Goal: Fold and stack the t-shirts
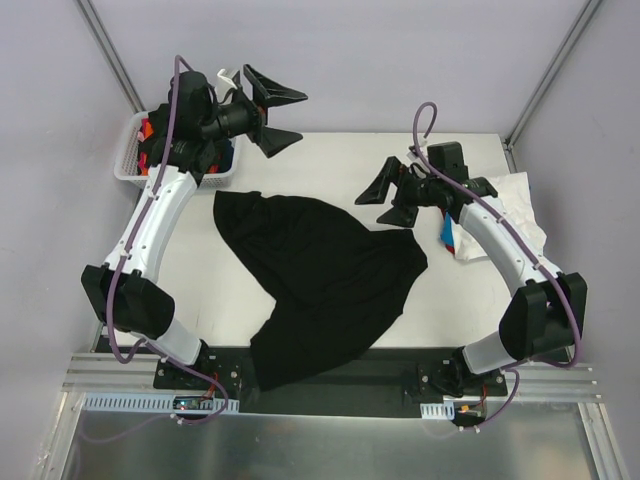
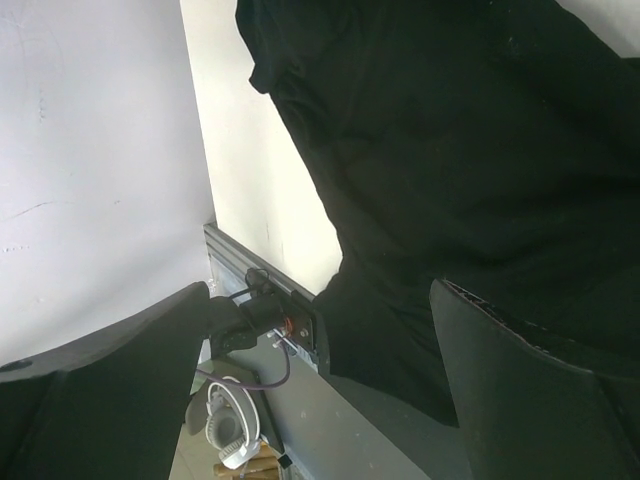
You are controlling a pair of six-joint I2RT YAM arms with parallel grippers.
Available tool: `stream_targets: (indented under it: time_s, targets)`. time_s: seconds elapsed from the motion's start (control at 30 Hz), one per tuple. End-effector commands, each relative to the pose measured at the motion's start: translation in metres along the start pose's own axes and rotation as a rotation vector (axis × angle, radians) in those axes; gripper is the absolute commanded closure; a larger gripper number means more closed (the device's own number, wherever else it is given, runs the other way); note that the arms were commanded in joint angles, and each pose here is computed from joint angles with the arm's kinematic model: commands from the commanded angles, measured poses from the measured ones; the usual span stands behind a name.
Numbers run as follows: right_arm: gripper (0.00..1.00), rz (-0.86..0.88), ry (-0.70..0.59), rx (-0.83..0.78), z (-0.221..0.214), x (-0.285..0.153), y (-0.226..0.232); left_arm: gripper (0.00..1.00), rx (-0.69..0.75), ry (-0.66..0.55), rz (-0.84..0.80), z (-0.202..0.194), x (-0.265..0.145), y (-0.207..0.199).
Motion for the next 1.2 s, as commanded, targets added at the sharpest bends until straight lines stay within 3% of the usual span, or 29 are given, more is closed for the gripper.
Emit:
stream_targets:
  time_s: [0.0, 0.23, 0.43, 0.5, 0.53, 0.57, 0.63, 0.67, 0.7, 0.73, 0.77, 0.93, 1.17]
  targets:
    - [0.04, 0.006, -0.019, -0.021, -0.003, -0.002, 0.002, 0.01, 0.1, 0.009, -0.101, -0.019, -0.021, -0.038]
    - [0.04, -0.036, 0.004, -0.056, -0.026, -0.006, -0.012, 0.08, 0.097, 0.009, -0.087, -0.022, -0.024, -0.028]
    - [0.03, 0.057, 0.039, -0.028, -0.047, -0.029, 0.011, 0.09, 0.023, 0.026, 0.039, -0.036, -0.036, 0.047]
    - [0.29, -0.014, 0.02, -0.041, -0.051, -0.046, 0.009, 0.07, 0.022, 0.007, 0.113, -0.042, -0.045, 0.083]
    - [0.61, -0.063, 0.015, -0.049, -0.052, -0.053, 0.005, 0.07, -0.013, -0.035, 0.2, -0.04, -0.05, 0.108]
    - [0.73, -0.166, 0.073, -0.017, -0.067, -0.063, -0.01, 0.07, 0.032, -0.046, 0.254, -0.044, -0.059, 0.129]
    - [0.93, -0.345, 0.057, -0.079, -0.062, -0.078, -0.034, 0.08, 0.029, -0.076, 0.406, -0.047, -0.074, 0.171]
    - [0.93, -0.426, 0.101, -0.071, -0.073, -0.087, -0.048, 0.09, 0.102, -0.111, 0.489, -0.041, -0.082, 0.192]
    - [0.83, -0.497, 0.096, -0.113, -0.071, -0.092, -0.062, 0.09, 0.118, -0.125, 0.552, -0.039, -0.089, 0.206]
    - [0.43, -0.535, 0.119, -0.117, -0.078, -0.092, -0.073, 0.09, 0.134, -0.124, 0.607, -0.039, -0.095, 0.218]
    - [0.33, -0.553, 0.12, -0.124, -0.08, -0.091, -0.081, 0.08, 0.157, -0.128, 0.703, -0.036, -0.105, 0.24]
    - [0.19, -0.58, 0.173, -0.139, -0.091, -0.073, -0.117, 0.06, 0.157, -0.073, 0.9, -0.036, -0.124, 0.295]
    - [0.2, -0.501, 0.157, 0.012, -0.054, -0.05, -0.163, 0.06, 0.156, -0.034, 0.927, -0.029, -0.117, 0.302]
Point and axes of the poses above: each gripper's point midway between its finger pads, its own x axis out along the fingers, its own y axis along the line the jaws close on, z = x × y, the point moved 1 cm from there along -x, back along the fingers, and after that the axes turned 5 degrees about -x, right-handed, at the moved point
